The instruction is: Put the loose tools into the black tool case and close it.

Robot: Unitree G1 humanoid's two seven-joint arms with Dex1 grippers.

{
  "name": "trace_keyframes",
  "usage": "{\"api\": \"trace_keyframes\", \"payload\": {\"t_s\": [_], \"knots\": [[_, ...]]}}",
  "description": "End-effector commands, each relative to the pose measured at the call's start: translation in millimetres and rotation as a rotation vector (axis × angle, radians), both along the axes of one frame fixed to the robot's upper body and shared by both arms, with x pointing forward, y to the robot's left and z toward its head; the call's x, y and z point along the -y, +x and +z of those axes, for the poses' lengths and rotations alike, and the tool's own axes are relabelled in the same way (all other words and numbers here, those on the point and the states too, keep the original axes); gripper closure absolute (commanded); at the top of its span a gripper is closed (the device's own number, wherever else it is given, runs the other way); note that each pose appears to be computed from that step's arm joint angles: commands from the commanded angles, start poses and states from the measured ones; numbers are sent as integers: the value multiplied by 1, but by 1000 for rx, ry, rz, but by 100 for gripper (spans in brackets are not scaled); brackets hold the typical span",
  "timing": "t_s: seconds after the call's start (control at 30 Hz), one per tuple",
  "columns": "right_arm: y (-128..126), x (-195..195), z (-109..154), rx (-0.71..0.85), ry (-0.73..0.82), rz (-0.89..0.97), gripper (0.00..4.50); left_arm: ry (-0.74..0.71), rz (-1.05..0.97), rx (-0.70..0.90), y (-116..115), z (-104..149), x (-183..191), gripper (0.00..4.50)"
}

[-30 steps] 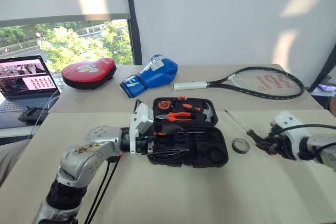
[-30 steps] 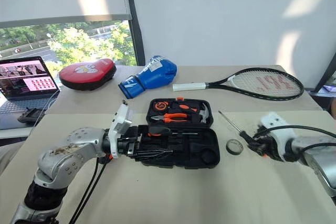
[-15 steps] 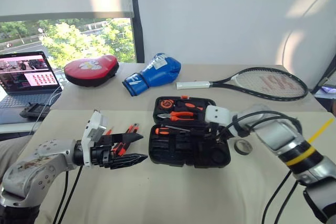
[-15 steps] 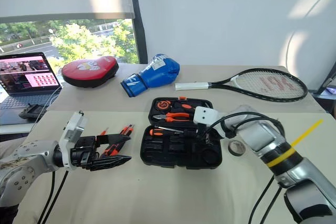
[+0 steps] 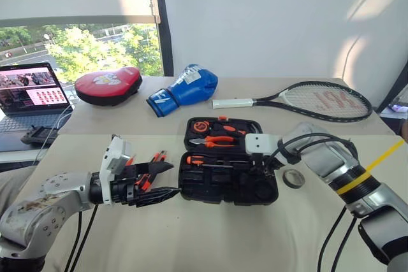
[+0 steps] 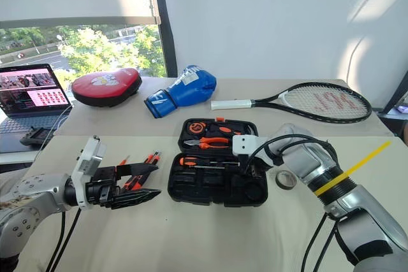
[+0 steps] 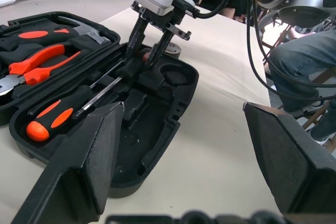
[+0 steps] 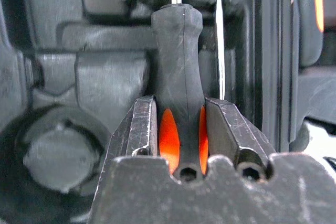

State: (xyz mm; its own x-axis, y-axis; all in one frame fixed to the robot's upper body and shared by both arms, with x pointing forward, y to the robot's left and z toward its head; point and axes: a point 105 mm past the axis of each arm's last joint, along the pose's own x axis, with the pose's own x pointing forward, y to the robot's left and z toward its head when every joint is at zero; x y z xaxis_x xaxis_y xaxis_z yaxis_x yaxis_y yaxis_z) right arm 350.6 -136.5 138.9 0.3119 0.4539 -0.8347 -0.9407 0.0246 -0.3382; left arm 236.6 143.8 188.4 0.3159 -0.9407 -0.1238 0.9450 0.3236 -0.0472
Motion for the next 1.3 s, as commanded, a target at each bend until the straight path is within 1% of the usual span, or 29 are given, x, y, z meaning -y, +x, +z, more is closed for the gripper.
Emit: {"api": "trace_keyframes", "payload": {"t_s": [0.03,0.17,0.2,0.27,0.3,0.33,0.43,0.53,0.63,0.7,0.73,0.8,0.83,0.87,0.9,1.03,1.1,1.13,1.3], "knots": [[-5,1,-8,-39,-34,33,346,5,-18,45,-2,7,3,61],[-5,-7,-8,-54,-2,49,346,6,-19,46,-1,6,4,61],[-6,-8,-8,-59,5,54,245,6,-19,46,-1,6,4,61],[-7,-14,-5,-50,40,65,191,7,-20,45,-1,6,4,61],[-8,-18,-1,-46,70,62,157,8,-19,45,-1,5,3,61],[-11,-21,5,-48,105,75,133,8,-18,44,-1,5,3,61],[-17,-27,25,-66,230,77,133,6,-14,45,1,4,2,61],[-22,-27,39,-76,335,51,133,2,-9,46,4,3,2,61],[-24,-24,52,-41,484,-4,199,-5,-2,52,7,4,2,61],[-31,-21,55,-13,541,-31,268,-6,-1,55,8,4,2,61],[-32,-19,55,12,557,-59,295,-5,-2,55,9,4,1,61],[-32,-18,55,56,600,-121,368,1,-4,56,10,3,0,61],[-34,-21,55,72,634,-146,412,4,-4,56,10,3,-1,61],[-35,-24,54,76,665,-172,435,6,-3,56,11,2,-2,61],[-36,-28,48,98,678,-211,443,10,-1,58,12,2,-3,61],[-29,-37,23,190,723,-381,443,18,4,62,15,1,-6,61],[-29,-41,13,202,723,-418,443,22,7,61,16,1,-7,61],[-30,-43,2,193,702,-431,443,26,13,61,16,0,-9,61],[-47,-56,-40,119,537,-326,443,46,53,68,21,-4,-17,61]]}}
